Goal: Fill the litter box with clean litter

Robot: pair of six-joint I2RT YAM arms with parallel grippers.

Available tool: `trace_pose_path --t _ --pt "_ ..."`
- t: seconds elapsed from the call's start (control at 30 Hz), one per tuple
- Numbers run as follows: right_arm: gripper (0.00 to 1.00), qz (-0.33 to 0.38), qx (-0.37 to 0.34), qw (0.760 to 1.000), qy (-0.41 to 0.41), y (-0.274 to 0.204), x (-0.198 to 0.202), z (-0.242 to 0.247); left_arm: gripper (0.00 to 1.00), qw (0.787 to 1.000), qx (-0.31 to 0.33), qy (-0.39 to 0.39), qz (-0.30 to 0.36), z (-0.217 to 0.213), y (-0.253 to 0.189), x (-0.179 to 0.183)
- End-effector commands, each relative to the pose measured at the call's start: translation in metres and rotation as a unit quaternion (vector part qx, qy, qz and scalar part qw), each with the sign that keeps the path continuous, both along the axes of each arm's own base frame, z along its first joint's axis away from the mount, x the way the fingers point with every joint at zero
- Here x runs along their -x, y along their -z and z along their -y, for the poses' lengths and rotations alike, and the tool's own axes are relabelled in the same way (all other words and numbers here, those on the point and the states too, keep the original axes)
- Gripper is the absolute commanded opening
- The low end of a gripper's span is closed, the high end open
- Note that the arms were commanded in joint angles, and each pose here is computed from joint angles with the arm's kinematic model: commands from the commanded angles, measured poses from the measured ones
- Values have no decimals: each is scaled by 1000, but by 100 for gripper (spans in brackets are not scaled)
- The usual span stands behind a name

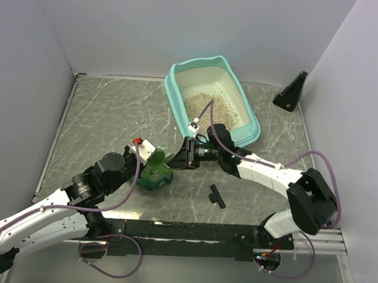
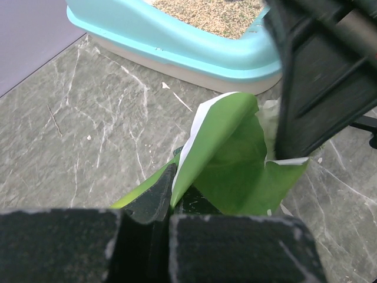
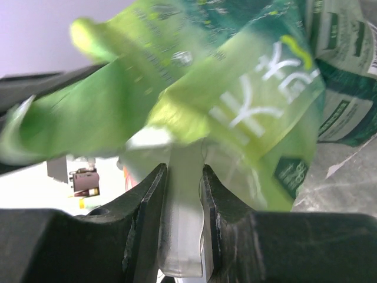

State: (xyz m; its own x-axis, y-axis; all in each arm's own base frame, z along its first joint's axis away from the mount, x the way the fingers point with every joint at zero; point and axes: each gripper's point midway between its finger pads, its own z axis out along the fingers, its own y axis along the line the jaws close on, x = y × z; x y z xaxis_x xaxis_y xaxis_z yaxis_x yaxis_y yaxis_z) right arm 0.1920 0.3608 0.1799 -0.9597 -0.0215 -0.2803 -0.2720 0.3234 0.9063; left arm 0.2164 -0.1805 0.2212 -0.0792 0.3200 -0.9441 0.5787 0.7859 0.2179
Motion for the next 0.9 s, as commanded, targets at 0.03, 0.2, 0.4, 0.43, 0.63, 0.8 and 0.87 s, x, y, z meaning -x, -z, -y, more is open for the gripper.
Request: trace_pose_path --t 0.03,0.2,0.4,0.43,0.63,0.8,0.87 --pt "0 34 -43 999 -5 -36 16 18 1 1000 8 -2 5 0 -1 0" --pt "0 34 -46 998 23 -43 19 34 1 1000 7 -5 6 -2 -1 -1" --pt "0 26 -40 997 58 -36 21 59 1 1000 8 -7 6 -2 0 -1" --pt "0 21 -35 997 62 -31 22 63 1 1000 7 -8 6 -2 0 -1" --pt "0 16 -44 995 86 -29 27 79 1 1000 4 -10 6 -2 2 -2" --pt "0 20 -49 991 122 -31 27 93 1 1000 6 -13 8 -3 2 -3" --pt "0 16 -48 989 139 -30 28 99 1 1000 7 -11 8 -2 1 -3"
